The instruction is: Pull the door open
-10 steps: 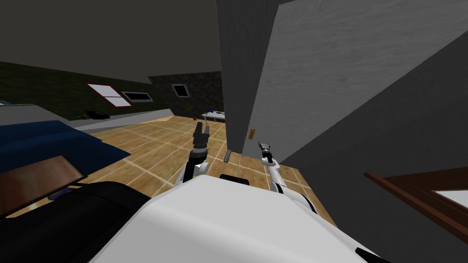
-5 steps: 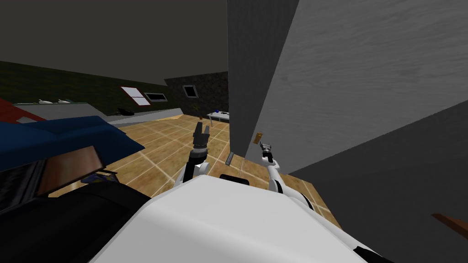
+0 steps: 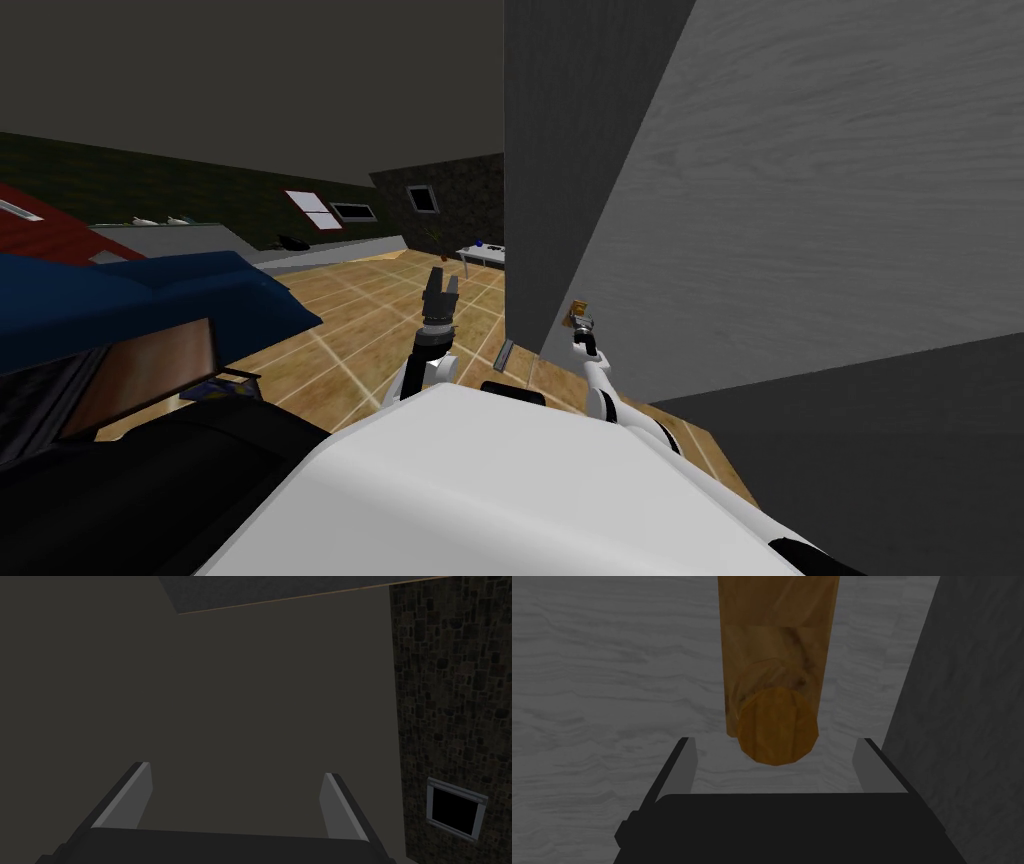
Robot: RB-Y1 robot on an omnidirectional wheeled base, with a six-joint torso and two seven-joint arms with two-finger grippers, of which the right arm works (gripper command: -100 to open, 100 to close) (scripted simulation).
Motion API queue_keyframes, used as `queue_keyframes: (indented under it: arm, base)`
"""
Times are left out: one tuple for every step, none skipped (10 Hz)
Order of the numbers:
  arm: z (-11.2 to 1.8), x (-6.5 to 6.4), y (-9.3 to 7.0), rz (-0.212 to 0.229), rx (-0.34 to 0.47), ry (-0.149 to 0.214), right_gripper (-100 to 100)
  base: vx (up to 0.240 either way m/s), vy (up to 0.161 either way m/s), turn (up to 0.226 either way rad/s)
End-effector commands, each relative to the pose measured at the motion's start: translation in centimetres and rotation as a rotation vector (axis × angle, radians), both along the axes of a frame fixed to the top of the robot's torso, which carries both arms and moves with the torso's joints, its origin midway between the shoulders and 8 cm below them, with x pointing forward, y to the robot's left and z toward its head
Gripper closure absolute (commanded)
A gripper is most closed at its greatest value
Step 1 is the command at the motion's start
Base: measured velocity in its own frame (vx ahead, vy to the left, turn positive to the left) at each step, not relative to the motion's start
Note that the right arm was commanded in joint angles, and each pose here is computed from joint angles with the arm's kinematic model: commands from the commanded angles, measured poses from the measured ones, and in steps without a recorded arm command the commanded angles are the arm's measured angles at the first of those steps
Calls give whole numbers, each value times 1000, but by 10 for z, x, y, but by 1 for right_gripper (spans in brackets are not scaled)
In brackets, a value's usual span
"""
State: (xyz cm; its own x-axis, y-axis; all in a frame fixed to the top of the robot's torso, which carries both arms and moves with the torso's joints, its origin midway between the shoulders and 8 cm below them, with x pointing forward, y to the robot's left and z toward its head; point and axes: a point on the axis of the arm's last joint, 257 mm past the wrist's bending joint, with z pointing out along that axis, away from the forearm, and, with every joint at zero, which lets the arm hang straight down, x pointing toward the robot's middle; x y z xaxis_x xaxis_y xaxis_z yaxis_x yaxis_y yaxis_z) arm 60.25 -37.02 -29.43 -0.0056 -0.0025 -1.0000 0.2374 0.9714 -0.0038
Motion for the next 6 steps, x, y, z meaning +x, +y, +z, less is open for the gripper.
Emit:
queue_keyframes:
  arm:
    - [-1, 0, -1, -7, 7, 0, -100]
    - [-2, 0, -1, -11, 11, 1, -100]
    - [-1, 0, -1, -8, 9, 1, -100]
    - [-1, 0, -1, -8, 9, 1, 100]
    - [-1, 0, -1, -8, 9, 1, 100]
    - [-1, 0, -1, -8, 9, 1, 100]
  base:
    - [192, -36, 22]
    - [187, -47, 25]
    - [83, -21, 5]
    - [-24, 7, -8]
    - [-37, 6, 2]
    - [-21, 2, 6]
